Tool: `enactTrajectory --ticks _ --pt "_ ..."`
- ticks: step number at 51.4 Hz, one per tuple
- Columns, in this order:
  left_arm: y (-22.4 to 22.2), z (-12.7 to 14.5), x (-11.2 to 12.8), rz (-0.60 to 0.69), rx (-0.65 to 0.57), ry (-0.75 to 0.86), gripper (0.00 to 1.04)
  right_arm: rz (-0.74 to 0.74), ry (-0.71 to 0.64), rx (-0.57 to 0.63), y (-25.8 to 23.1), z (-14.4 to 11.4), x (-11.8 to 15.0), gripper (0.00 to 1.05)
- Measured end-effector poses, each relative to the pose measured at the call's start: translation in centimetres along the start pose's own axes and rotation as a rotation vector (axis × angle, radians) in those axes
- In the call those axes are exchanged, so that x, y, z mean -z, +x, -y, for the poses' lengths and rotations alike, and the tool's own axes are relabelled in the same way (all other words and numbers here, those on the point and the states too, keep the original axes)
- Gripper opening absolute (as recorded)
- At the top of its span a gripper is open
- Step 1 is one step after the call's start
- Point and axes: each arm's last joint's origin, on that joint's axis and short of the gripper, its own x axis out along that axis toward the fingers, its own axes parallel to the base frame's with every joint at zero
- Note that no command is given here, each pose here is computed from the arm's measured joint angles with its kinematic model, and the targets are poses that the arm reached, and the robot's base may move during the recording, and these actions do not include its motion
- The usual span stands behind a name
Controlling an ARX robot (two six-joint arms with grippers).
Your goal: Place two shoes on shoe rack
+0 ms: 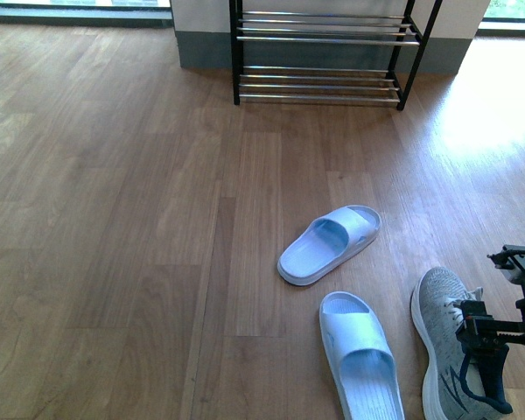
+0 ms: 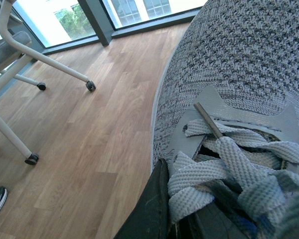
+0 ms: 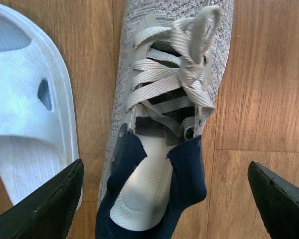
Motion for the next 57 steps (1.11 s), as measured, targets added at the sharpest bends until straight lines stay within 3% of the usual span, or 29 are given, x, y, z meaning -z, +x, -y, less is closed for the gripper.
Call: enactTrajectory --ticks 7,17,30,57 --pt "0.0 0.0 0.0 0.000 0.000 0.000 0.02 0.000 0.076 -0.062 -1.8 1.1 -0.8 0.95" --pt "0.0 0.0 0.0 0.000 0.000 0.000 0.02 0.017 0.076 -0.032 -2.3 2.1 -1.1 0.95" --pt "0.0 0.0 0.0 0.000 0.000 0.000 0.02 -0.042 0.063 -0.023 0.3 2.3 0.8 0.95" --pt "0.0 0.0 0.0 0.000 0.000 0.000 0.02 -0.066 0.045 -0.022 4.9 1.8 0.7 0.95"
